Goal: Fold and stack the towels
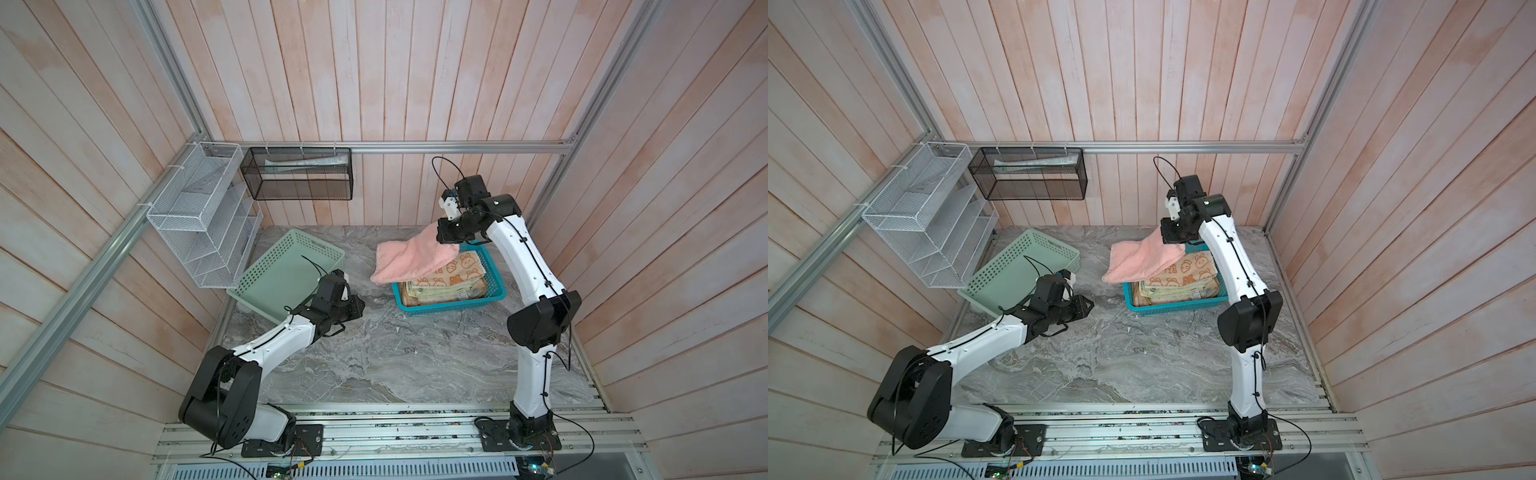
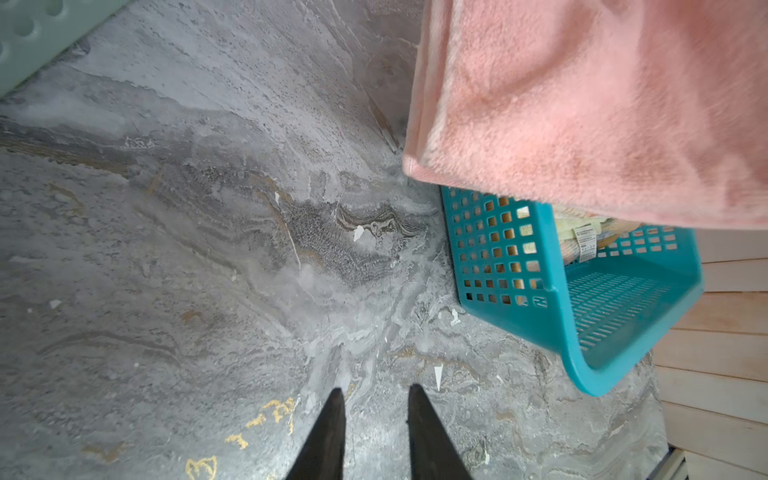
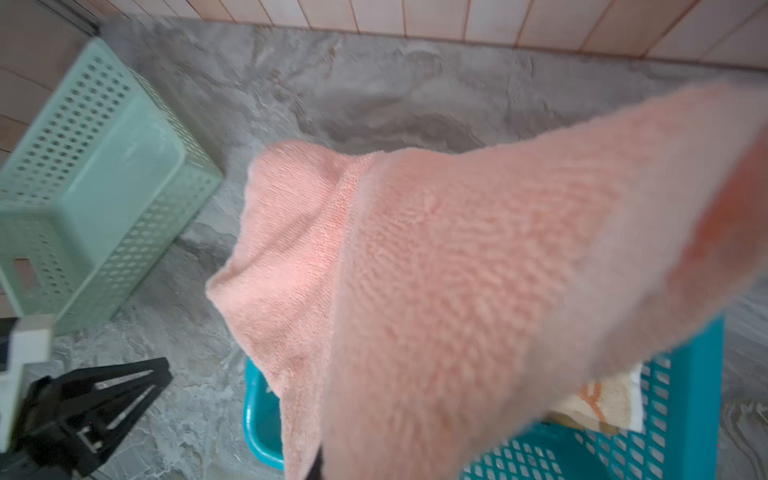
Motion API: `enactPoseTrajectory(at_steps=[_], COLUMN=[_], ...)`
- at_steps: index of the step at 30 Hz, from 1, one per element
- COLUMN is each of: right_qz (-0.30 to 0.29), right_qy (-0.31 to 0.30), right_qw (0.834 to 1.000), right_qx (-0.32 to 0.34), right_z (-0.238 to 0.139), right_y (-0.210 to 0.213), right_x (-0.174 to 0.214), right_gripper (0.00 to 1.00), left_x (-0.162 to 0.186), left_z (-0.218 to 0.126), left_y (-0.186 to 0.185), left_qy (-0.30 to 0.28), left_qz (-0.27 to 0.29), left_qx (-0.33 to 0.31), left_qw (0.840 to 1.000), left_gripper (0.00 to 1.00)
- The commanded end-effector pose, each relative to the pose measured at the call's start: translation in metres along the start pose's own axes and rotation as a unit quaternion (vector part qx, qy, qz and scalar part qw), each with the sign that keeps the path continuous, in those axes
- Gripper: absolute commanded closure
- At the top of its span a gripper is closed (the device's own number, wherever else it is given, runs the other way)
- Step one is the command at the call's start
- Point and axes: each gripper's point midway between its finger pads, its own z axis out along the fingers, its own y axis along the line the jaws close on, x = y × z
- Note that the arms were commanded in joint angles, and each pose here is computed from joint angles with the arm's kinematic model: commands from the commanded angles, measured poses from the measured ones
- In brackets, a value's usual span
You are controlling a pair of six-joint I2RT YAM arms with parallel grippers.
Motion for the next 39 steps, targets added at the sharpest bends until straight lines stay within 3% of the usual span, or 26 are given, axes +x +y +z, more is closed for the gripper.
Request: enactPoseTrajectory(at_steps=[1,9,13,21,28,29,30,31,34,39], right_qz=[-0.005,-0.020,-0.045,-0.068,-0.080,-0.072,-0.058,-0.043,-0.005,0.044], right_qy=[0.032,0.125,0.134,0.141,0.079,0.083,0.091,0.101,0.094,-0.003], right_qw=[0.999,0.987,0.980,0.967,0.967,0.968,0.967,0.966,0.956,0.951], right_qx=[0.020,0.103,0.142,0.202,0.228,0.226,0.229,0.236,0.278,0.306], right_z=[0.007,0.065,0.075,0.076,0.048,0.051,0.052,0.053,0.040,-0.021], right_y=[-0.028,-0.101,-0.118,-0.143,-0.145,-0.147,-0.151,-0.155,-0.171,-0.184], right_x=[0.013,0.056,0.058,0.056,0.034,0.038,0.043,0.049,0.055,0.030], right_gripper=[1.00,1.00,1.00,1.00,1.00,0.86,0.66,0.55,0.47,0.40], left_x=[-0.004,0.010,0.013,0.017,0.015,0.012,0.011,0.009,0.000,-0.029], left_z=[-0.004,0.008,0.010,0.013,0.012,0.011,0.010,0.009,0.002,-0.019], left_y=[0.002,0.010,0.012,0.019,0.018,0.017,0.016,0.016,0.015,0.019], left_qy=[-0.007,0.018,0.025,0.032,0.030,0.028,0.028,0.027,0.017,-0.014], left_qz=[0.009,0.001,-0.001,-0.002,-0.002,0.000,0.002,0.005,0.018,0.043], left_qx=[-0.007,-0.011,-0.014,-0.028,-0.029,-0.029,-0.030,-0.032,-0.044,-0.073], left_qw=[1.000,1.000,1.000,0.999,0.999,0.999,0.999,0.999,0.999,0.996], left_gripper=[0.72,0.72,0.72,0.72,0.72,0.72,0.72,0.72,0.70,0.66])
